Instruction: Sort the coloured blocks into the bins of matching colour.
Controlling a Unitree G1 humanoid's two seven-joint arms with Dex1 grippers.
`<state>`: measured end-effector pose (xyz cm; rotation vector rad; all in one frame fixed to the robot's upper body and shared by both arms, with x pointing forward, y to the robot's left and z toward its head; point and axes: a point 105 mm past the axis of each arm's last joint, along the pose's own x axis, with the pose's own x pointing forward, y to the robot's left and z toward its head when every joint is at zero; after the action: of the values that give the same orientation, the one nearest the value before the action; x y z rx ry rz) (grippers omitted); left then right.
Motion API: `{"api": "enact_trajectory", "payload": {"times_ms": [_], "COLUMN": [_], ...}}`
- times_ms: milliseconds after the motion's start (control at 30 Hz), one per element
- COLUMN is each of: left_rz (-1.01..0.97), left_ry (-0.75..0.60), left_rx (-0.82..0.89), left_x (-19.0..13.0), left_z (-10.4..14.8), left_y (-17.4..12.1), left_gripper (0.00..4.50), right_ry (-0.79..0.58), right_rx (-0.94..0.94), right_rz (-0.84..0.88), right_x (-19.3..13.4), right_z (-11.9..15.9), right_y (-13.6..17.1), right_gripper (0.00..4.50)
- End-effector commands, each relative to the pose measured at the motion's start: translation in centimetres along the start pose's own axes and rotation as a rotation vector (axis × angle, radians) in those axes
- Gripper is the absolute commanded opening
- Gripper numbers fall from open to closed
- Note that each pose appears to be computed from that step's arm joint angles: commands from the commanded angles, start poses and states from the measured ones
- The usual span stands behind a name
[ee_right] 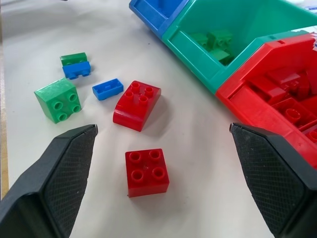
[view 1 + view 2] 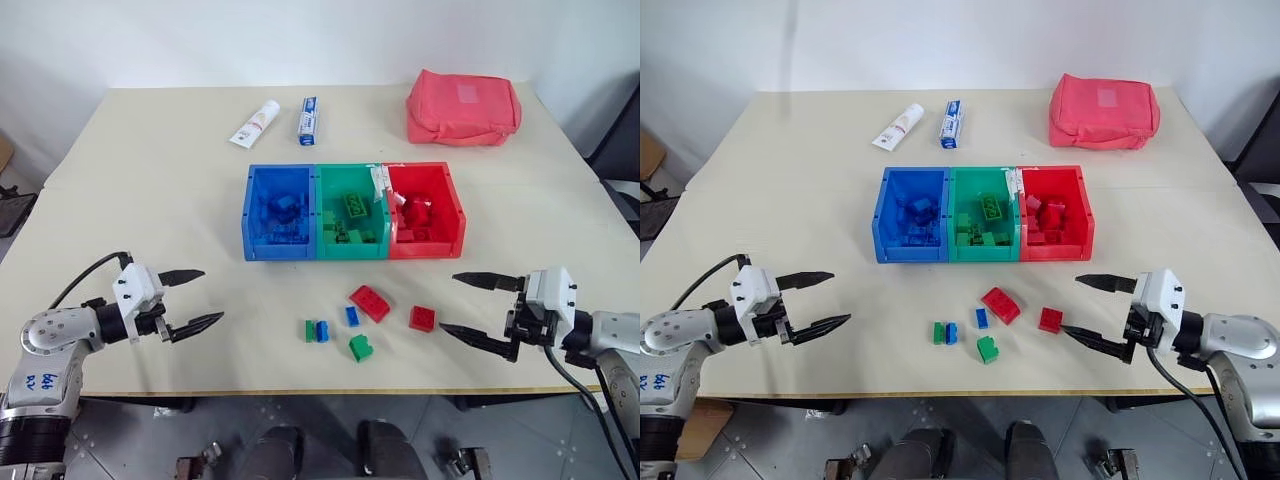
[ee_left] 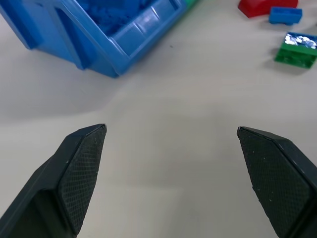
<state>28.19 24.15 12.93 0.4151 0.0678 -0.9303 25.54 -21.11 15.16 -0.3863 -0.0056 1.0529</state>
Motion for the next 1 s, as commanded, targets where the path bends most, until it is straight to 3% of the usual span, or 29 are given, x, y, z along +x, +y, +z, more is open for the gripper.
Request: {"api": "enact_trajectory", "payload": {"times_ms": [33, 167, 333, 467, 567, 800, 1000], "left_rz": [-0.012, -0.047, -0.204, -0.323, -0.338, -0.229, -0.265], "left_ry": [-0.002, -0.074, -0.120, -0.166, -0.181, -0.142, -0.143], "left_rx": [0.015, -0.028, -0.009, 0.060, 0.049, 0.050, 0.037], "left_x": [-0.5, 0.9, 3.0, 5.5, 5.7, 3.8, 2.9], "left_z": [0.5, 1.3, 2.8, 3.9, 3.9, 3.3, 4.1], "left_y": [0.1, -1.1, -4.8, -8.0, -8.6, -6.4, -7.7], "left_gripper": [4.49, 4.49, 4.49, 4.49, 4.49, 4.49, 4.49], "right_ry": [-0.017, -0.001, 0.110, 0.255, 0.259, 0.300, 0.406], "right_rx": [-0.064, -0.061, -0.098, -0.062, -0.049, 0.017, -0.017], "right_rz": [-0.043, -0.096, -0.228, -0.221, -0.152, 0.023, 0.111], "right_x": [-0.4, -1.4, -5.1, -8.2, -6.8, -1.2, 2.4], "right_z": [0.9, 0.6, -0.8, -3.0, -2.9, -2.6, -5.0], "right_y": [-0.7, -0.8, -2.3, -2.3, -2.3, -1.9, -1.5], "right_gripper": [4.50, 4.50, 4.50, 4.50, 4.50, 4.50, 4.50]}}
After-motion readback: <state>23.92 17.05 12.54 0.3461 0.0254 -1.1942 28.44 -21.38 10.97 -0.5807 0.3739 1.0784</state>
